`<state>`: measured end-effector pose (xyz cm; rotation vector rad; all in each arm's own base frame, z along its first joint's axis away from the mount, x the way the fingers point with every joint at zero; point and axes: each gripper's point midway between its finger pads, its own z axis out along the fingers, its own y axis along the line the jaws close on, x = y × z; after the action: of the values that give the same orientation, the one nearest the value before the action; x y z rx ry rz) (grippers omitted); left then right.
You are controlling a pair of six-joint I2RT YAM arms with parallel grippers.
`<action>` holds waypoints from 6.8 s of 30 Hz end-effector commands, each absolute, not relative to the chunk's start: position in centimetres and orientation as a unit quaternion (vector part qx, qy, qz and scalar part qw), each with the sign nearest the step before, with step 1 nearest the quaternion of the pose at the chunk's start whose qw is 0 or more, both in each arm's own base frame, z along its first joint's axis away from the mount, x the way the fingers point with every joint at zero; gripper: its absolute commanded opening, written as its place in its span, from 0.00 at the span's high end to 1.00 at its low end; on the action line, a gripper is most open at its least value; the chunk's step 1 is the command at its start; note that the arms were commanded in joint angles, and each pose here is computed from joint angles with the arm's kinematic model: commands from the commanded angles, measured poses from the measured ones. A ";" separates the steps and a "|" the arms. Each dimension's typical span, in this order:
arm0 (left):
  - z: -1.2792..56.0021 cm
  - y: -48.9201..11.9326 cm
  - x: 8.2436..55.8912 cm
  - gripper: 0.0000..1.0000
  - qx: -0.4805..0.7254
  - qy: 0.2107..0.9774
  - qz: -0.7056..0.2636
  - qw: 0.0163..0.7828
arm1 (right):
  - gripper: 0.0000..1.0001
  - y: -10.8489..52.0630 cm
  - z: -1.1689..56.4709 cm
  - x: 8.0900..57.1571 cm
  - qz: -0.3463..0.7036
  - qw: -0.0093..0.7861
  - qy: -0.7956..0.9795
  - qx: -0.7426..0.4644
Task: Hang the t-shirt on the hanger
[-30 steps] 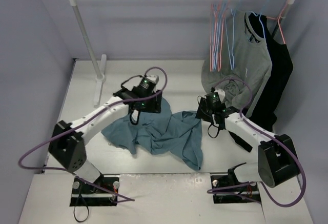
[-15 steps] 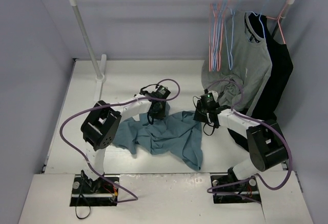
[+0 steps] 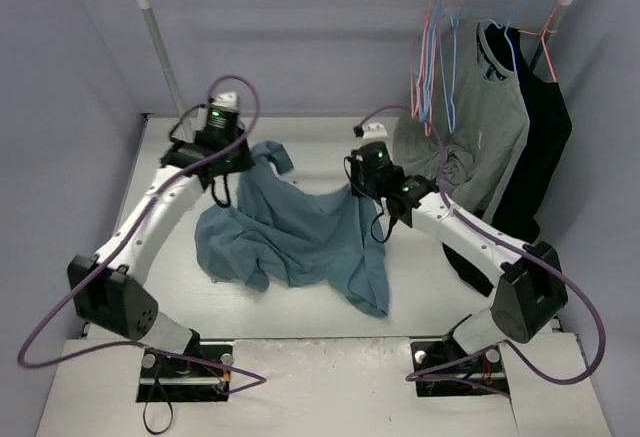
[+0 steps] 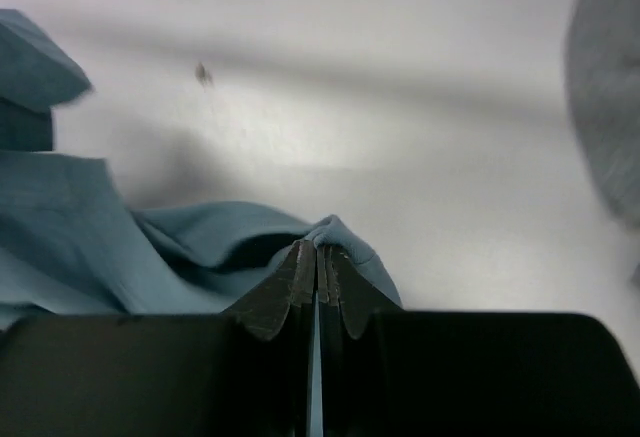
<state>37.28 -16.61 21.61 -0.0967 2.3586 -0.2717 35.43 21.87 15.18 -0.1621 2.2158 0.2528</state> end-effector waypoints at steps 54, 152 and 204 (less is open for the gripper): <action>6.5 -20.9 25.4 0.47 0.044 0.957 -0.077 0.276 | 0.31 19.2 6.2 28.9 0.101 0.256 0.949 -0.156; 7.3 -25.6 25.0 0.52 -0.019 0.944 0.048 0.325 | 0.43 17.1 20.5 22.2 0.094 0.512 0.854 -0.019; 12.7 -13.7 19.3 0.42 -0.068 0.942 -0.012 0.329 | 0.48 13.0 44.7 42.4 0.037 0.681 0.731 -0.032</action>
<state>18.91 -13.13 11.00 -0.2035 2.4716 0.0430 41.29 14.33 40.09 -0.0890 1.7734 0.0603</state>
